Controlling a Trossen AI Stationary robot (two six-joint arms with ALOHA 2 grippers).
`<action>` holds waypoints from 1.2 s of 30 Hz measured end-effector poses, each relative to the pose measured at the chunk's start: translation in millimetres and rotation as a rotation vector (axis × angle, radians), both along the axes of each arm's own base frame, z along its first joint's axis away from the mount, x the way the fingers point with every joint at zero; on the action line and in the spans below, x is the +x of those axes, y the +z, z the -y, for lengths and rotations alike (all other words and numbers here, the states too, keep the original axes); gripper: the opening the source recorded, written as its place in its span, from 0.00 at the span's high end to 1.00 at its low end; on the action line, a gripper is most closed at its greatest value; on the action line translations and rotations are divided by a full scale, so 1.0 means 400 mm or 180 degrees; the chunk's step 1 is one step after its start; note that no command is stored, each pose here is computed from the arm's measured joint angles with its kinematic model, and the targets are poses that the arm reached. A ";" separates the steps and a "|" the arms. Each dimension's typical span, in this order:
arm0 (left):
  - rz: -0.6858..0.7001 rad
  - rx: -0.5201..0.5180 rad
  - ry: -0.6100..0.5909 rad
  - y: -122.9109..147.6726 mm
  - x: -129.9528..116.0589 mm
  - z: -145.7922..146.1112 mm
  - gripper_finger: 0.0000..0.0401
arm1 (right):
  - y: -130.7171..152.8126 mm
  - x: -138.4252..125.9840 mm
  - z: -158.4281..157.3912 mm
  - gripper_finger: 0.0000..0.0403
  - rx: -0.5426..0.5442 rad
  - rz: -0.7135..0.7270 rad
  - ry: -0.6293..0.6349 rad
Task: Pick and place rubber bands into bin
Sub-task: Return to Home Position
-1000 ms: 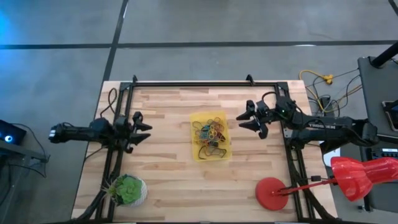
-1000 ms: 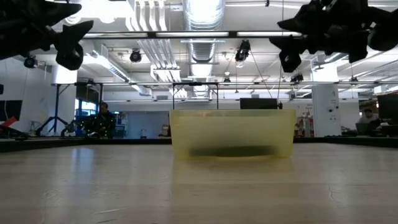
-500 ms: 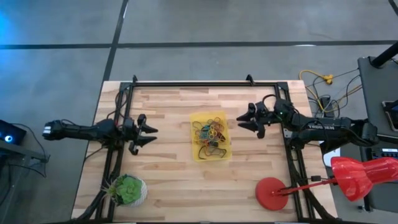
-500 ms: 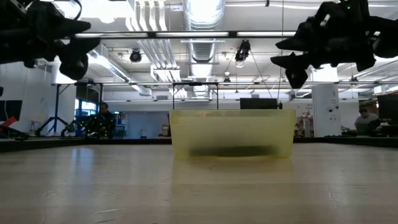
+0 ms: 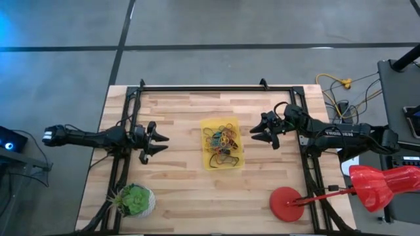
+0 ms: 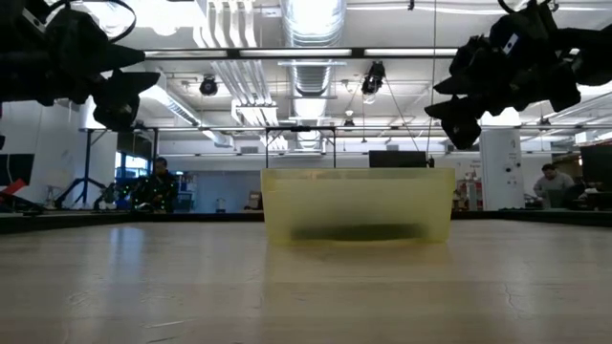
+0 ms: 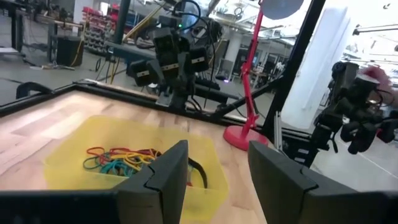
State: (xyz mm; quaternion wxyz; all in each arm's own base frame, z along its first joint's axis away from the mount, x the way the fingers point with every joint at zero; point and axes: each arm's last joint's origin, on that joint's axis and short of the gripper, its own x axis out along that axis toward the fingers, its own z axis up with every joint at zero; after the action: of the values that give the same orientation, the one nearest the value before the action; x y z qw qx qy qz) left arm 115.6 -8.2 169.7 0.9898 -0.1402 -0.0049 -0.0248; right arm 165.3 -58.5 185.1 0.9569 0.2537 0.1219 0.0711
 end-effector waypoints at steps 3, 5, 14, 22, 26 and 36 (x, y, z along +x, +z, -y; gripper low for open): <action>0.0071 -0.0006 0.0001 0.005 -0.004 0.000 0.62 | 0.000 -0.001 -0.001 0.59 -0.0002 0.0003 0.0005; 0.0139 -0.0011 0.0001 0.010 -0.007 -0.001 0.62 | 0.007 -0.005 -0.003 0.59 -0.0028 0.0060 0.0005; 0.0687 -0.0054 0.0001 0.047 -0.042 -0.003 0.62 | 0.043 -0.061 -0.032 0.59 -0.0261 0.0564 0.0034; 0.0880 -0.0067 -0.0001 0.060 -0.052 -0.004 0.62 | 0.085 -0.127 -0.064 0.59 -0.0556 0.1211 0.0052; 0.0877 -0.0067 -0.0002 0.059 -0.052 -0.004 0.62 | 0.105 -0.154 -0.076 0.58 -0.0689 0.1500 0.0050; 0.0954 -0.0073 -0.0002 0.065 -0.054 -0.004 0.62 | 0.144 -0.222 -0.121 0.59 -0.0919 0.2198 0.0254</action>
State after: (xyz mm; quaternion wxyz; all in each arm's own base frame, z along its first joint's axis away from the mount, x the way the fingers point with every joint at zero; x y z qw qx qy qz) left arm 94.0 -6.5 195.6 0.9763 -0.1463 -0.1529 -0.0457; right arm 76.5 -10.2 242.8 0.9641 0.0723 -0.1893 0.1718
